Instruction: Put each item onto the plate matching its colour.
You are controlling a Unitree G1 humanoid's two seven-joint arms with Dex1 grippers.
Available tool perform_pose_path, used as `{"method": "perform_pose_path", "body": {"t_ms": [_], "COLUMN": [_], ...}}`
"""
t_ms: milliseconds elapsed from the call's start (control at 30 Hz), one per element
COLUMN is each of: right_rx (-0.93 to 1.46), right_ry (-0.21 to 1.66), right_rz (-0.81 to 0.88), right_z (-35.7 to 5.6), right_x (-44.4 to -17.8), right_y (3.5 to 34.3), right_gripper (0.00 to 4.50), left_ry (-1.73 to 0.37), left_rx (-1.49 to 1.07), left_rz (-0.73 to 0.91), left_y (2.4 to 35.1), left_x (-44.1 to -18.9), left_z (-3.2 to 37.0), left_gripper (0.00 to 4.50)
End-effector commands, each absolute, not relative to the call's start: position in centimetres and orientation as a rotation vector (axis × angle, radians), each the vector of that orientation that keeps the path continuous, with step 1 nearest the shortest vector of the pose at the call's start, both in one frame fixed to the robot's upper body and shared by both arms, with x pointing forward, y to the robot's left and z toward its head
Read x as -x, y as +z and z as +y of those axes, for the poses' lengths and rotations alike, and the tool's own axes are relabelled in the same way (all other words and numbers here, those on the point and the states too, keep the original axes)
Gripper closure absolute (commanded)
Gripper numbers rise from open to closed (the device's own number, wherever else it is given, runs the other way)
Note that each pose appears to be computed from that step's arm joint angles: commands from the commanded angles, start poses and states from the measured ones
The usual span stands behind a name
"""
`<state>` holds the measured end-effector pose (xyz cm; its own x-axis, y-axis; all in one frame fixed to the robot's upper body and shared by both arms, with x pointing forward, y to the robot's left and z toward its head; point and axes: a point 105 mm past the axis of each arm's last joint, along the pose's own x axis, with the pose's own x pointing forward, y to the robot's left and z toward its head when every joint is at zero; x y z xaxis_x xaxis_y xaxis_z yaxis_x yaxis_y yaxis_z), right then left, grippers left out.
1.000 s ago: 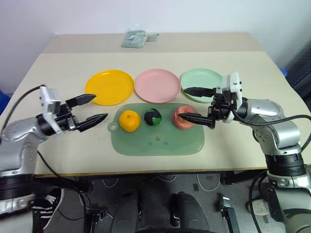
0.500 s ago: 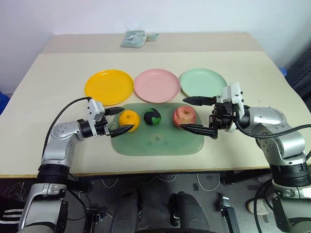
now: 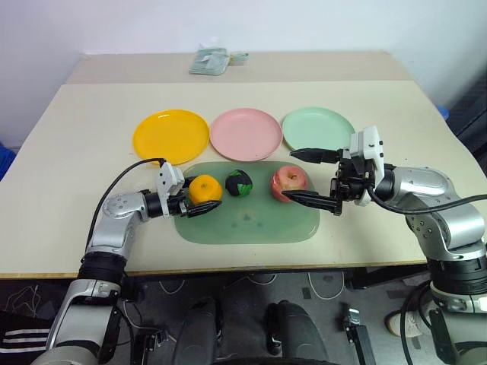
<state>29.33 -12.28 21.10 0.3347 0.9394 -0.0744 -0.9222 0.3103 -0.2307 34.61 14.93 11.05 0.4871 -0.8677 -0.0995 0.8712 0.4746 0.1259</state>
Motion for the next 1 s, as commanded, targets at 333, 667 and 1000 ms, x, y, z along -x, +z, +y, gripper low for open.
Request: {"method": "perform_pose_path", "body": {"t_ms": [333,667,1000], "right_rx": [0.213,0.155,0.186], "right_ry": [1.037,0.991,0.987], "right_rz": [-0.283,-0.33,-0.301], "right_z": [-12.6,-10.9,-11.2], "right_x": [-32.6,-33.6,-33.0], "right_y": [24.3,24.9,24.3], "right_gripper": [0.0,0.0,0.0], "left_ry": [-0.469,-0.191,-0.257], "left_rx": [-0.072,0.059,0.087], "left_rz": [-0.216,-0.188,-0.186], "left_y": [20.3,19.4,18.9], "left_x": [-41.0,-45.5,-45.7], "left_z": [23.2,23.6,22.3], "left_gripper": [1.07,1.07,0.04]}}
